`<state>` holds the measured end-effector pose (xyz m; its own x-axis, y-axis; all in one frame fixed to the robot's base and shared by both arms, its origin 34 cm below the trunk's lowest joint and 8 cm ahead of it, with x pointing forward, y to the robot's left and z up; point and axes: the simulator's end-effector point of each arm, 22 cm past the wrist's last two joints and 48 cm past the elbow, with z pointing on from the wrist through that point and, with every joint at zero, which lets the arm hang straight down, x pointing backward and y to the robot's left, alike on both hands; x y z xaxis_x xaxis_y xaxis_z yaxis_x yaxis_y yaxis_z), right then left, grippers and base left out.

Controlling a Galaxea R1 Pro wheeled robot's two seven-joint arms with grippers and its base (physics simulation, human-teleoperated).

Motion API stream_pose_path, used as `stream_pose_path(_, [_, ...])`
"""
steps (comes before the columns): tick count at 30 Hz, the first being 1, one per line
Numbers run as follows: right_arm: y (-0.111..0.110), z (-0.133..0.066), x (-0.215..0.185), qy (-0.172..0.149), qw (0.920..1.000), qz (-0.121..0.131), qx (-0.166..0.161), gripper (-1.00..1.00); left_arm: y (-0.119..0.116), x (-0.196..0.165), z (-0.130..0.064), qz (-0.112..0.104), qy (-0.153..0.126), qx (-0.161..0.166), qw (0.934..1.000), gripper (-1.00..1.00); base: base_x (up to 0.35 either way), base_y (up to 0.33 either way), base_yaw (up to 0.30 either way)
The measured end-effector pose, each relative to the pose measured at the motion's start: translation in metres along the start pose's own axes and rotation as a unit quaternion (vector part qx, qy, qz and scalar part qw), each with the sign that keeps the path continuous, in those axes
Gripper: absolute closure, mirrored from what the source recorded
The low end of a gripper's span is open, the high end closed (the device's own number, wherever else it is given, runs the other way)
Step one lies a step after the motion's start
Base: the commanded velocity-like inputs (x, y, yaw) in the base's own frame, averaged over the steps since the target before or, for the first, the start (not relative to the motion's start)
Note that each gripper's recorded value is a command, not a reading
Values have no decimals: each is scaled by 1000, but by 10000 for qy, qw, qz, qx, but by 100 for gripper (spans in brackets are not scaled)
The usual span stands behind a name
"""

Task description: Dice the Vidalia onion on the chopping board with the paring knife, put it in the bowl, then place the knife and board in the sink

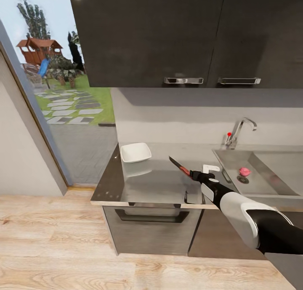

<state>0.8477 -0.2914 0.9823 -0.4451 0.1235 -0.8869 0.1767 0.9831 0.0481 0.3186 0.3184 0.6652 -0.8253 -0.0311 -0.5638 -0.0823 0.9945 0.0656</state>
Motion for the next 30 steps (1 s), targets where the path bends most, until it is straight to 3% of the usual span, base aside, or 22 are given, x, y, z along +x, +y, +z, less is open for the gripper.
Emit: stream_pose_path(30, [1, 8, 18, 135, 9999, -98, -4, -100, 0, 10, 0, 13, 129, -4, 9999, -100, 0, 0, 0])
